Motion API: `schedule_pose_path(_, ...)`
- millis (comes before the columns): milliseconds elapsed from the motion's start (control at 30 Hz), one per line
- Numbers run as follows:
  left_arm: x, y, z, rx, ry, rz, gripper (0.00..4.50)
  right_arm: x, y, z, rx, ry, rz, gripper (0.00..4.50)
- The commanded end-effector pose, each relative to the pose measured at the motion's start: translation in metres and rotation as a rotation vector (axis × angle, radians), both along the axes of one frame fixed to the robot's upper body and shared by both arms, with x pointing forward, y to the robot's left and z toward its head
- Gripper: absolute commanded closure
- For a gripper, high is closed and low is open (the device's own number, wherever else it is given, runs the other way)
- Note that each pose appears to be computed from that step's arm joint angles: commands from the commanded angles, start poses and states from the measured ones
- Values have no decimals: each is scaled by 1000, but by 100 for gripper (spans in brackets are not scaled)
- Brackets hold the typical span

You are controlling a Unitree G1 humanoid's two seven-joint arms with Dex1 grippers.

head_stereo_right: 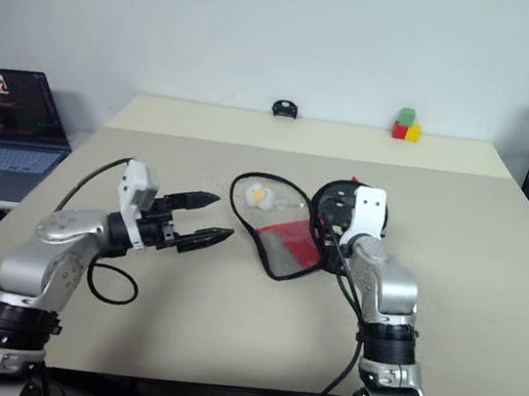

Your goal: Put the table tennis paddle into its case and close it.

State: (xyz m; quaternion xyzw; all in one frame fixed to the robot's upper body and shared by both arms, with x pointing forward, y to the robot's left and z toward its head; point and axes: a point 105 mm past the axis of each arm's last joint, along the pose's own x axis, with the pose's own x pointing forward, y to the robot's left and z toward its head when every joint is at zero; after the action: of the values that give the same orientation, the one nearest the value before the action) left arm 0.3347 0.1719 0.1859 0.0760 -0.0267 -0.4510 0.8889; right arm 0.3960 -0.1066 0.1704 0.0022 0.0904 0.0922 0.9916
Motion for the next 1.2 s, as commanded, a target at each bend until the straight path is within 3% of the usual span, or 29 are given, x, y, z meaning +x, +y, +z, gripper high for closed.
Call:
schedule_pose_path(33,6,13,3,-32,-39,95,0,-12,-7,24,-73,-148,83,9)
schedule_pose_path(300,23,34,-23,-26,-6,274,0,-34,-24,36,9,-115,348,9)
schedule_pose_path(567,50,38,-46,-4,30,362,0,-52,-44,45,-52,-53,517,9)
schedule_pose_path(1000,84,-5,-59,-26,74,314,0,-53,-70,60,-137,-65,520,9)
schedule_pose_path(1200,99,-51,-41,-49,38,218,0,-54,-72,63,-147,-73,512,9)
